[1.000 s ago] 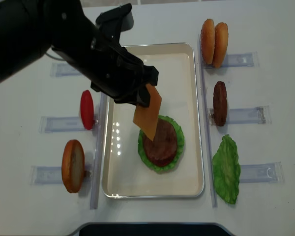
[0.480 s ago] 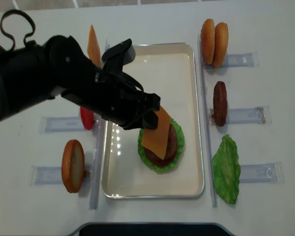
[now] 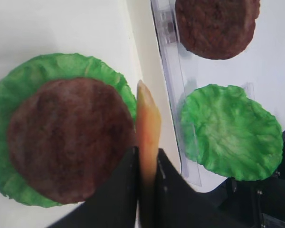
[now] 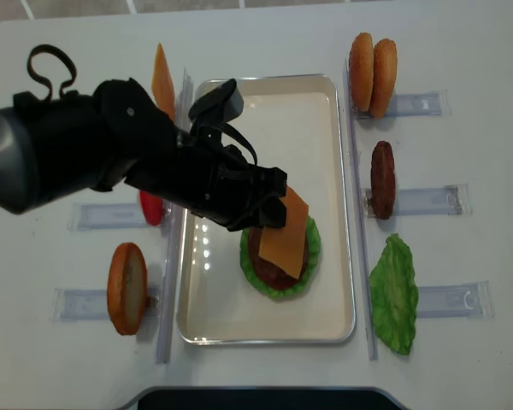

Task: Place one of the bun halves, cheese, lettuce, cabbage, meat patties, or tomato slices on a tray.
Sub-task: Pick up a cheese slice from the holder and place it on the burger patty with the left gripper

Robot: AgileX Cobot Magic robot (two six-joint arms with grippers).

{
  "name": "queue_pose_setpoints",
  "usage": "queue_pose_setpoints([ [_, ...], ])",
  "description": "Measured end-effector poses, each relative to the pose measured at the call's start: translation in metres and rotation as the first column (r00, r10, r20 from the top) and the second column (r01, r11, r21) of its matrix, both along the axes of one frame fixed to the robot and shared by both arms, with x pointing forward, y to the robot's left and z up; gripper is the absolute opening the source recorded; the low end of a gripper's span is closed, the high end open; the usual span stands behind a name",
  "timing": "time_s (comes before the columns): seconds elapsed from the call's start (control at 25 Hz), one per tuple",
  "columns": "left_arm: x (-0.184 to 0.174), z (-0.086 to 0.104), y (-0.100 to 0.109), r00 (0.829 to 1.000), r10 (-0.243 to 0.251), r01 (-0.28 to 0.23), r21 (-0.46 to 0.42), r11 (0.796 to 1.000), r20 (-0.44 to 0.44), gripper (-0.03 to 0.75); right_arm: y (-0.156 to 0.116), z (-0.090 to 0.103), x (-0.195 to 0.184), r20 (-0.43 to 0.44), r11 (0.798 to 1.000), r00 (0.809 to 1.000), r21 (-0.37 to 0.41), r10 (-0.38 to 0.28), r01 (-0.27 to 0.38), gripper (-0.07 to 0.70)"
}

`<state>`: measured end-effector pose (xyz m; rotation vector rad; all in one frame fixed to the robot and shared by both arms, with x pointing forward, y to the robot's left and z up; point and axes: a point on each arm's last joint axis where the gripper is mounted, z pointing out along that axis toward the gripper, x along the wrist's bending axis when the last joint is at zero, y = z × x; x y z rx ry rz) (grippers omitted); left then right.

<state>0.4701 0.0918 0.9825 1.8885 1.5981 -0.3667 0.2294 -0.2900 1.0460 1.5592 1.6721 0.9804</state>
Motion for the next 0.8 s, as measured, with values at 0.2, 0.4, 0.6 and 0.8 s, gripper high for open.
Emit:
queue_pose_setpoints([
  [0.2, 0.002, -0.003, -0.001, 1.0, 0.004, -0.004, -0.002, 1.0, 0.001, 0.034, 0.0, 0.0, 0.0, 0.0, 1.0, 1.0, 0.0, 0.0, 0.0, 0.408],
  [0.4, 0.003, -0.006, -0.002, 1.0, -0.004, 0.004, 0.001, 1.0, 0.002, 0.034, 0.0, 0.0, 0.0, 0.0, 1.0, 1.0, 0.0, 0.0, 0.0, 0.408],
  [0.6, 0.004, -0.011, -0.003, 1.0, 0.0, 0.0, 0.005, 1.0, -0.01, 0.034, 0.0, 0.0, 0.0, 0.0, 1.0, 1.0, 0.0, 0.0, 0.0, 0.408],
  [0.8, 0.005, -0.013, -0.003, 1.0, 0.003, -0.003, 0.008, 1.0, -0.014, 0.034, 0.0, 0.0, 0.0, 0.0, 1.0, 1.0, 0.0, 0.0, 0.0, 0.408],
])
